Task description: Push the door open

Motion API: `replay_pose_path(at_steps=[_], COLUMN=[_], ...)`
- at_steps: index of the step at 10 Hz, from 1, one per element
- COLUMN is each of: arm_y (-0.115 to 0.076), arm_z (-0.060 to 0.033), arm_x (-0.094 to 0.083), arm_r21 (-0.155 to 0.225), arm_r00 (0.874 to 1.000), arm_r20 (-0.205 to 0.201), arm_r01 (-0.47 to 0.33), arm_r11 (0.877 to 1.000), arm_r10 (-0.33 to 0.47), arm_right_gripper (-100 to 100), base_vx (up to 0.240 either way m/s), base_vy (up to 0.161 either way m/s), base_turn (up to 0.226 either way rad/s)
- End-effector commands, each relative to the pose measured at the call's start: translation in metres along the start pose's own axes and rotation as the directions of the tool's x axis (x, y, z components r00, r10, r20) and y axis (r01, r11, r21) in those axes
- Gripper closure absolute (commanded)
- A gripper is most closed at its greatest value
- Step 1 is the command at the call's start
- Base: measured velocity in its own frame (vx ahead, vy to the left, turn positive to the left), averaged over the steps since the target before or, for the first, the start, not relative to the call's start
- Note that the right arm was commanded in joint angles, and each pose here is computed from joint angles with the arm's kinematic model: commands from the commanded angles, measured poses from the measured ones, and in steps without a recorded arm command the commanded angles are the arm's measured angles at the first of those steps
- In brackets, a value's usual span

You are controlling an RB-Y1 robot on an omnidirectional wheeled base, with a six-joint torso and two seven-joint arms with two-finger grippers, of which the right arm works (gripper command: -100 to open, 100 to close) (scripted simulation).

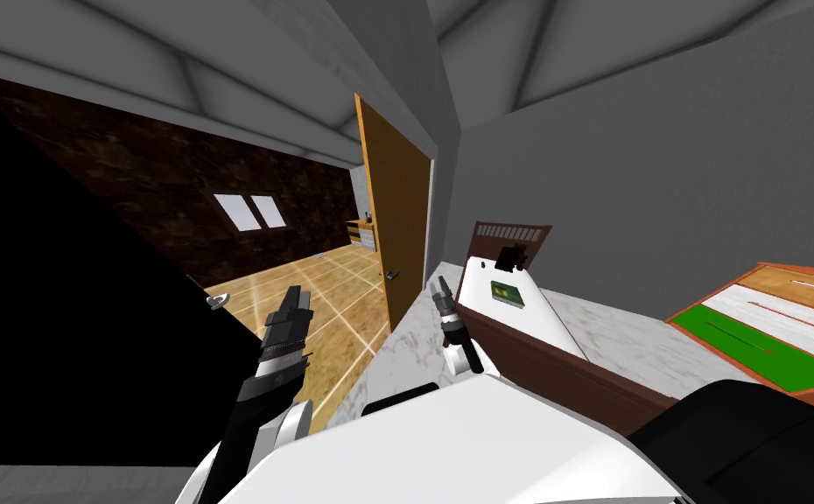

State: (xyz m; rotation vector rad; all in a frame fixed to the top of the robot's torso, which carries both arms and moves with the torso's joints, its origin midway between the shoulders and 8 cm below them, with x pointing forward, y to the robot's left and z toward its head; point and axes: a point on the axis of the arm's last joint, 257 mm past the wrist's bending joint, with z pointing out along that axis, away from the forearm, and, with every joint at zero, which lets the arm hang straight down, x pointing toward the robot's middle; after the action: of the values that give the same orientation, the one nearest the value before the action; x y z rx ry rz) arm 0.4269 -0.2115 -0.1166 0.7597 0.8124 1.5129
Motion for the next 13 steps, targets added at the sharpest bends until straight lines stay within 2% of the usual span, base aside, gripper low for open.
replay_pose_path(at_steps=[1,3,4,6,7,12,13], arm_y=[-0.015,-0.031,-0.032,-0.049,-0.053,-0.094,-0.095], arm_z=[-0.0011,-0.0048,-0.0054,-0.0060,-0.0087,-0.0166,-0.0174], arm_x=[0.007,0.011,0.011,0.020,0.020,0.039,0.039], arm_r21=[0.023,0.053,0.055,0.079,0.091,0.161,0.164], arm_r00=[1.000,0.999,0.999,0.998,0.998,0.994,0.994], arm_r20=[-0.020,-0.031,-0.031,-0.056,-0.055,-0.106,-0.105], arm_r01=[-0.006,-0.008,-0.008,-0.013,-0.012,-0.018,-0.018], arm_r11=[1.000,0.999,0.998,0.997,0.996,0.987,0.986], arm_r10=[0.006,0.010,0.010,0.017,0.017,0.036,0.036], arm_right_gripper=[-100,-100,-100,-100,-100,-100,-100], base_vx=[0.124,0.063,0.030,0.053,0.050,0.061,0.053], base_vy=[-0.096,-0.045,-0.021,-0.039,-0.045,-0.053,-0.056], base_turn=[0.064,0.043,0.029,0.066,0.034,0.061,0.038])
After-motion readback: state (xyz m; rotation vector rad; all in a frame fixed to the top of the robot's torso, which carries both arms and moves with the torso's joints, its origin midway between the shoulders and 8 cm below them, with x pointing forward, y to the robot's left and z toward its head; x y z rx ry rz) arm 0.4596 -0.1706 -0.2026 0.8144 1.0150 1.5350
